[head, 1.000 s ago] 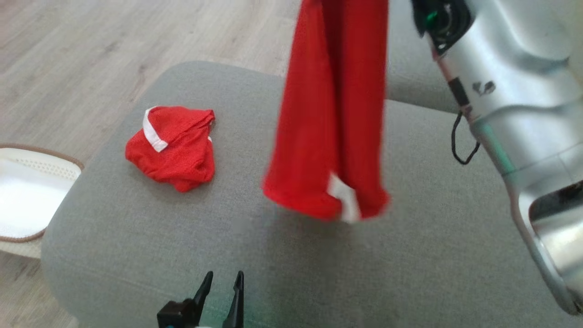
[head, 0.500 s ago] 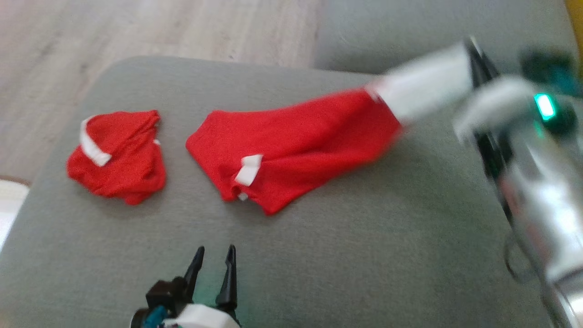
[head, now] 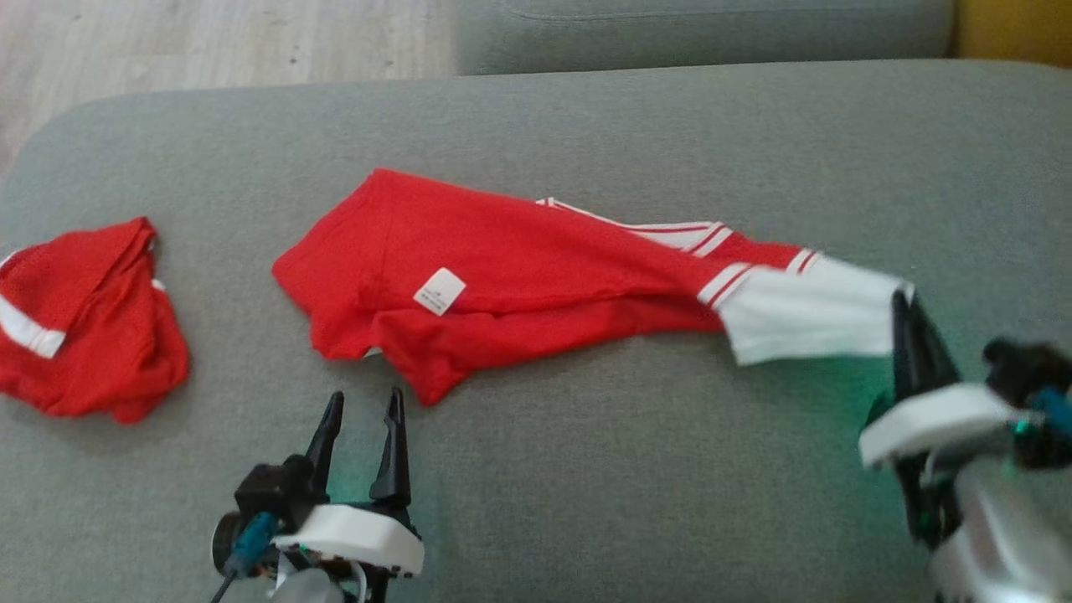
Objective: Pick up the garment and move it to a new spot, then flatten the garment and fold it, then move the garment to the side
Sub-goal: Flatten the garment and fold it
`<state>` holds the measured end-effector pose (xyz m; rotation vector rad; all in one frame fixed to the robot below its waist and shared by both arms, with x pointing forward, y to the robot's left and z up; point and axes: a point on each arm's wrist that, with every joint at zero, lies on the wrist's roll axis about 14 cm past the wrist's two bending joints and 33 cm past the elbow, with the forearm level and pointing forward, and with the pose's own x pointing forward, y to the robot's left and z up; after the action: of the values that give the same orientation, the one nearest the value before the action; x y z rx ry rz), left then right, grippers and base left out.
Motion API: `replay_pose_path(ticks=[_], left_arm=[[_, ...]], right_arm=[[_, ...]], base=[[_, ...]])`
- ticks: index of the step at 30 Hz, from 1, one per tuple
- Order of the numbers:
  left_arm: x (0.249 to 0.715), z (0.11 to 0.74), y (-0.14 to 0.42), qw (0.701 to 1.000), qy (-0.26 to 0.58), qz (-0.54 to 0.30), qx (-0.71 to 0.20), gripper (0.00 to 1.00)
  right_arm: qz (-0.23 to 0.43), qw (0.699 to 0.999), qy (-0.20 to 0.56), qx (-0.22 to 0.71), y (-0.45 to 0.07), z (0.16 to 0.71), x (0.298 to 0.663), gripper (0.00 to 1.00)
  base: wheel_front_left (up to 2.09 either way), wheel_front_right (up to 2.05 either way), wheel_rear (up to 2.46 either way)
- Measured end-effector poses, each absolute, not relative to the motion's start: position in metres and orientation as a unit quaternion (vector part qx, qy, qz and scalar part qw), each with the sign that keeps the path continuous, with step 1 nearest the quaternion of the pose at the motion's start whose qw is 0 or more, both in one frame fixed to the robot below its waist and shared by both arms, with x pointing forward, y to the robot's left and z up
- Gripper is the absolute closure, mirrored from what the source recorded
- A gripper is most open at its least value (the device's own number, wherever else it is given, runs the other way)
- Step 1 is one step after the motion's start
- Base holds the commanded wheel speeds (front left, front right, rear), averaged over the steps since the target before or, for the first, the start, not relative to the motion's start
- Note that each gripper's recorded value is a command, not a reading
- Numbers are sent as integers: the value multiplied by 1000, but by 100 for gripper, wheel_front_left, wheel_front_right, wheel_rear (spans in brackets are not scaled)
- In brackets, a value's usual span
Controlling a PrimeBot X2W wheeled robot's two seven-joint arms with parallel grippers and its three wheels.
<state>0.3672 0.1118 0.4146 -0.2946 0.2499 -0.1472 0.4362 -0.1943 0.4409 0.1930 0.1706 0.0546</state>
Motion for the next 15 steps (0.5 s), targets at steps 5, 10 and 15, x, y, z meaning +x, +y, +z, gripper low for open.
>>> replay_pose_path(ticks=[5,10,15], left_arm=[[373,421,104,979,116,-86,-147,0],[376,421,105,979,115,-83,-149,0],[384,418,112,979,116,-69,-151,0]], right_arm=[[25,992,117,35,-203,415,389,0],[10,996,85,-27,-215,433,385,0],[39,996,73,-15,-181,437,391,0]], base=[[0,0,0],[0,0,0],[0,0,0]])
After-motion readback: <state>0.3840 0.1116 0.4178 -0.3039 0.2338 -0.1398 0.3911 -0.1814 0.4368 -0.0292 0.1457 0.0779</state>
